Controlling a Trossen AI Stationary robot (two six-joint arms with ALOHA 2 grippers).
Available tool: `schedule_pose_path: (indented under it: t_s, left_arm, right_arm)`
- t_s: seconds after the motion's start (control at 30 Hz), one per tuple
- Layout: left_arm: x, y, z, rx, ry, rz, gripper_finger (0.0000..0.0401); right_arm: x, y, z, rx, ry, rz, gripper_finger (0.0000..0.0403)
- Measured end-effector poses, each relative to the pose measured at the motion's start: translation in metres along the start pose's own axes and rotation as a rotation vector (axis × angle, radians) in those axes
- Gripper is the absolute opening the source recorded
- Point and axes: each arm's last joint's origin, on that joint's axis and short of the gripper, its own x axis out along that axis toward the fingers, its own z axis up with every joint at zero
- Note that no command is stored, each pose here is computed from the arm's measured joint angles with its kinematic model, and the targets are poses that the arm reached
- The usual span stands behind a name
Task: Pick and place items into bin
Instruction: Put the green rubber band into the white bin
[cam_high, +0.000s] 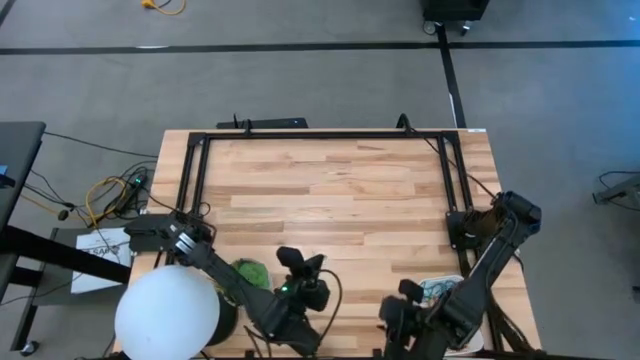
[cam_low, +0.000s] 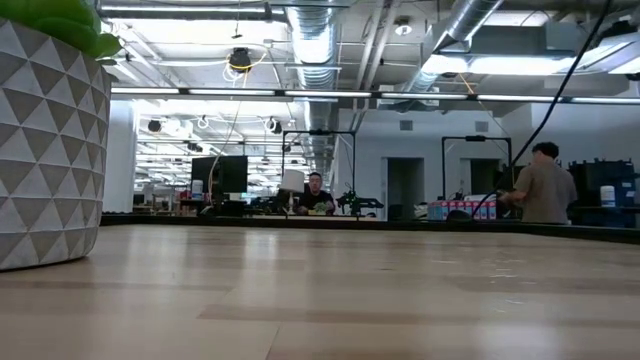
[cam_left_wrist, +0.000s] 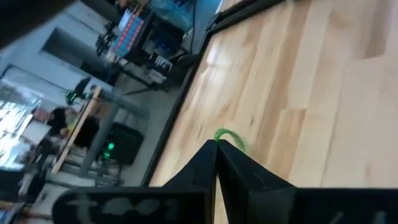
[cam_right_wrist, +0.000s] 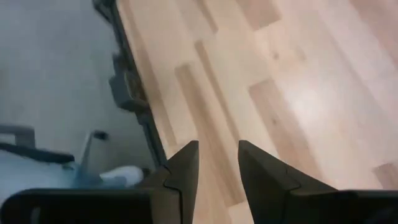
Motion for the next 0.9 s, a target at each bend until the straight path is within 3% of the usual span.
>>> schedule_pose_path:
  t_s: [0.13,0.3,0.4,0.53,0.67,0.8,0.9]
  left_arm:
    - [-0.017,0.032,0.004,0.068,-0.012,-0.014,0.0]
    - [-0.037,0.097,0.016,-0.045,-0.053,-0.058,0.0]
    - [-0.043,0.113,0.018,-0.1,-0.045,-0.113,0.0]
    - [-0.042,0.097,0.017,-0.103,-0.057,-0.134,0.0]
    - [-0.029,0.057,0.008,-0.071,-0.052,-0.225,0.0]
    - [-0.018,0.039,0.0,-0.063,-0.026,-0.302,0.0]
    - [-0.017,0.051,0.001,-0.033,-0.021,-0.281,0.0]
  right_arm:
    - [0.017,0.006,-0.011,-0.072,0.023,-0.041,0.0107]
    - [0.047,0.01,-0.026,-0.22,0.12,-0.096,0.0107]
    - [0.073,0.009,-0.033,-0.287,0.172,-0.154,0.0107]
    - [0.108,0.002,-0.032,-0.199,0.153,-0.266,0.0107]
    - [0.121,-0.003,-0.026,-0.254,0.168,-0.297,0.0107]
    - [0.109,0.001,-0.018,-0.302,0.149,-0.284,0.0107]
    - [0.081,0.005,-0.01,-0.323,0.013,-0.287,0.0107]
